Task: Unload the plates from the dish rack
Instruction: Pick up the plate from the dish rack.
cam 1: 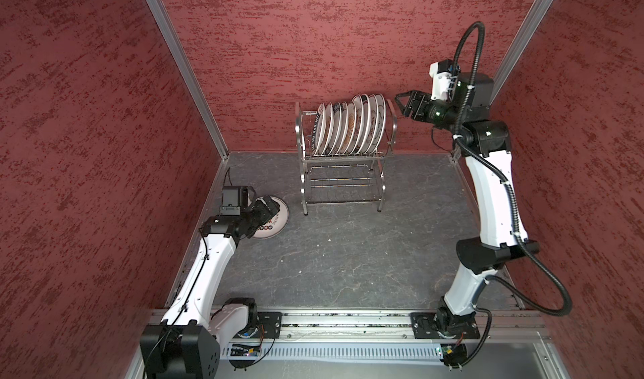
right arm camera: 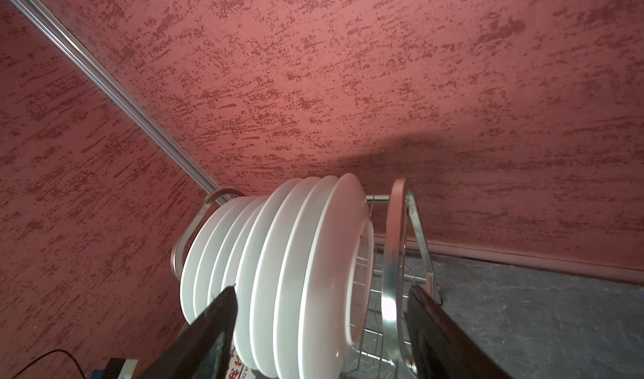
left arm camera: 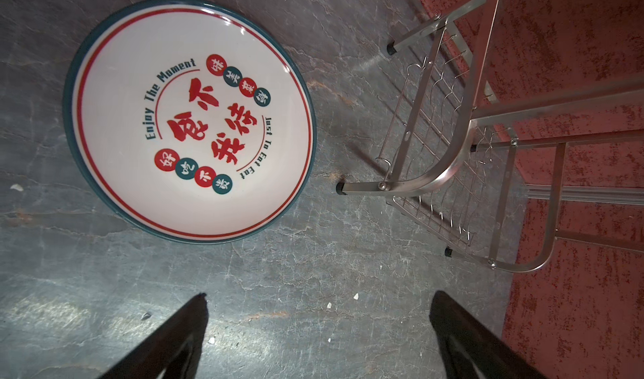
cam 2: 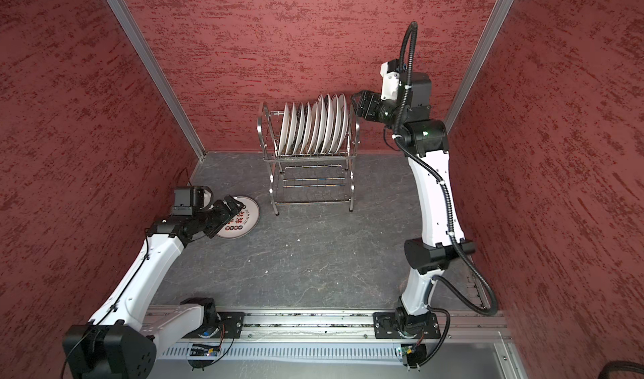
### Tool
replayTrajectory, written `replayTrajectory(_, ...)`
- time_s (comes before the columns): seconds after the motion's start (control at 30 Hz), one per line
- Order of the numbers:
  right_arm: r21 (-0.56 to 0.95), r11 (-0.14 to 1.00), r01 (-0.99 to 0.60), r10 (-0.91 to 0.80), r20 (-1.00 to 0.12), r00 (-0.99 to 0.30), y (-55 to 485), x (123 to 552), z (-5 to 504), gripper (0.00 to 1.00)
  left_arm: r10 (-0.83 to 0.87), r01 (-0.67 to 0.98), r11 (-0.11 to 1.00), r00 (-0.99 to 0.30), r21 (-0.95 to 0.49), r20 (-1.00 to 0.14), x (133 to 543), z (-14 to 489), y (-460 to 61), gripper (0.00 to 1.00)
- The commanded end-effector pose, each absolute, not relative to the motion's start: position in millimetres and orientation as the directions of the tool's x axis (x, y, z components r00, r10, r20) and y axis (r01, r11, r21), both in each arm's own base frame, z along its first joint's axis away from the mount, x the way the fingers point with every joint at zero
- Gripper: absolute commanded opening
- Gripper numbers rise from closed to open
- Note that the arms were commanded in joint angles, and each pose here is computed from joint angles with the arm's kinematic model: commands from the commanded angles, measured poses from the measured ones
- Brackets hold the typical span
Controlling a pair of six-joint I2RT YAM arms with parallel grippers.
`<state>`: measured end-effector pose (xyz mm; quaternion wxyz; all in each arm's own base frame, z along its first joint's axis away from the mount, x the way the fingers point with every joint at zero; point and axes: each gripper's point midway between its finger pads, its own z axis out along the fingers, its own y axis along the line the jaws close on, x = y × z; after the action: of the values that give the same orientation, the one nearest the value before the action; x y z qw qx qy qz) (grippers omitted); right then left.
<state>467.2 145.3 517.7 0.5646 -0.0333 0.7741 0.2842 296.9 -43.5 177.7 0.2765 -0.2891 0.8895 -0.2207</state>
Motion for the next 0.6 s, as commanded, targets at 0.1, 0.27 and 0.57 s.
replayTrajectory(0.1, 0.361, 0.884, -0.298, 0.197, -0.864, -0.463, 150, 466, 480, 0.7, -0.614, -0.388, 0.756, -0.7, -0.527, -0.365, 298, 178, -54, 1.0)
replayTrajectory(0.27, 0.299, 0.919, -0.257, 0.164, -0.882, -0.442, 149, 470, 474, 0.68, -0.6, -0.37, 0.784, -0.658, -0.498, -0.455, 296, 188, -55, 0.99)
replayTrajectory(0.57, 0.25, 0.941, -0.226, 0.126, -0.882, -0.453, 158, 474, 458, 0.6, -0.564, -0.328, 0.8, -0.699, -0.503, -0.44, 295, 184, -70, 0.99)
